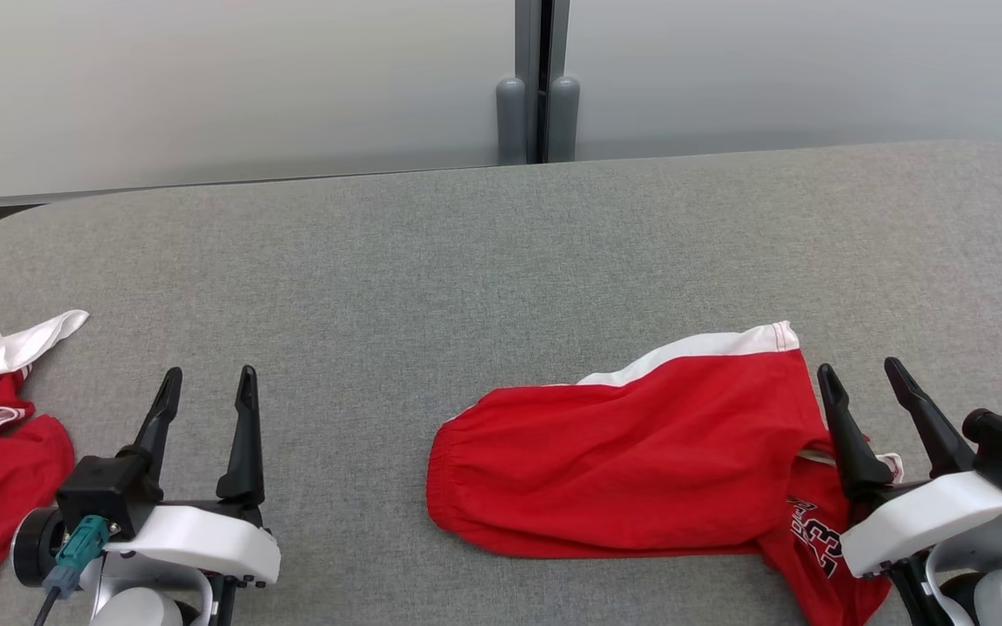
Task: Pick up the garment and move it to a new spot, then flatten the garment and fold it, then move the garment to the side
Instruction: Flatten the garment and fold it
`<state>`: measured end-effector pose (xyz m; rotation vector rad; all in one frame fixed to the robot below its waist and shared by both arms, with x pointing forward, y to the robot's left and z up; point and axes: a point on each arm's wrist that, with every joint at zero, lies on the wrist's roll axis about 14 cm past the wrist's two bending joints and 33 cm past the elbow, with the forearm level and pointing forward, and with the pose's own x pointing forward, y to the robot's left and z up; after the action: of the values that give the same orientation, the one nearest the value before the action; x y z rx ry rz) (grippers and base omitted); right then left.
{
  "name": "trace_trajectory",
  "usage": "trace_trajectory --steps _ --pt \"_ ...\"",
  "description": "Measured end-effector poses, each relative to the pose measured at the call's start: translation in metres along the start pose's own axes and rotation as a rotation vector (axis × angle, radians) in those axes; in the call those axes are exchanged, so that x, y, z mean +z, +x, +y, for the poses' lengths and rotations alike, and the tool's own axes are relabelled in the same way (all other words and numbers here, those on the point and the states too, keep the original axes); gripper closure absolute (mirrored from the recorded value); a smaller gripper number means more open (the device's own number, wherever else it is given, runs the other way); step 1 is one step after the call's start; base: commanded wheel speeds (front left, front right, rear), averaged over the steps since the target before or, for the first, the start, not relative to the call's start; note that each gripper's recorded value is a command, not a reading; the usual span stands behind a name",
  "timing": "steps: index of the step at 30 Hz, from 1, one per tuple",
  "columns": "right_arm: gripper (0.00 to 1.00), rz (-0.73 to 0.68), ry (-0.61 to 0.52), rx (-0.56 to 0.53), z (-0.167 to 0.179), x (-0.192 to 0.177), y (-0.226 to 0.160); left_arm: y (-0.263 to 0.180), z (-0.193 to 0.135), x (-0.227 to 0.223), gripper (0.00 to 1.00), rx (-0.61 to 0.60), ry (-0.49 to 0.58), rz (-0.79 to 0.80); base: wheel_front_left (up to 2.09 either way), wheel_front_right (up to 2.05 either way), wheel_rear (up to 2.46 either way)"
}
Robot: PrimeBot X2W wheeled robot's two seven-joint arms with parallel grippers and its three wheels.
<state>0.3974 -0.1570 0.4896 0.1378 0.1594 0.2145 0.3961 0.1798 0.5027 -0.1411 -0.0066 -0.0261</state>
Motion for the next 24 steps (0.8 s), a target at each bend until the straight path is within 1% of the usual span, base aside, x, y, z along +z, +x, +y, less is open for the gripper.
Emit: trace_trajectory --steps 16,18,20,24 --pt "0.0 0.001 -0.003 0.007 0.003 0.001 -0.003 -0.005 -0.006 -0.006 0.0 -0.018 0.007 0.018 0.0 0.0 0.0" --pt "0.0 0.002 -0.002 0.007 0.003 0.001 -0.003 -0.005 -0.015 -0.008 0.0 -0.05 0.008 0.033 0.0 0.0 0.0" --pt "0.0 0.005 0.0 0.008 0.004 0.0 -0.002 -0.001 -0.031 -0.009 0.0 -0.109 0.008 0.049 0.0 0.0 0.0" --pt "0.0 0.026 0.002 0.011 0.004 -0.006 0.001 0.01 -0.073 -0.011 0.0 -0.256 0.002 0.086 0.0 0.0 0.0"
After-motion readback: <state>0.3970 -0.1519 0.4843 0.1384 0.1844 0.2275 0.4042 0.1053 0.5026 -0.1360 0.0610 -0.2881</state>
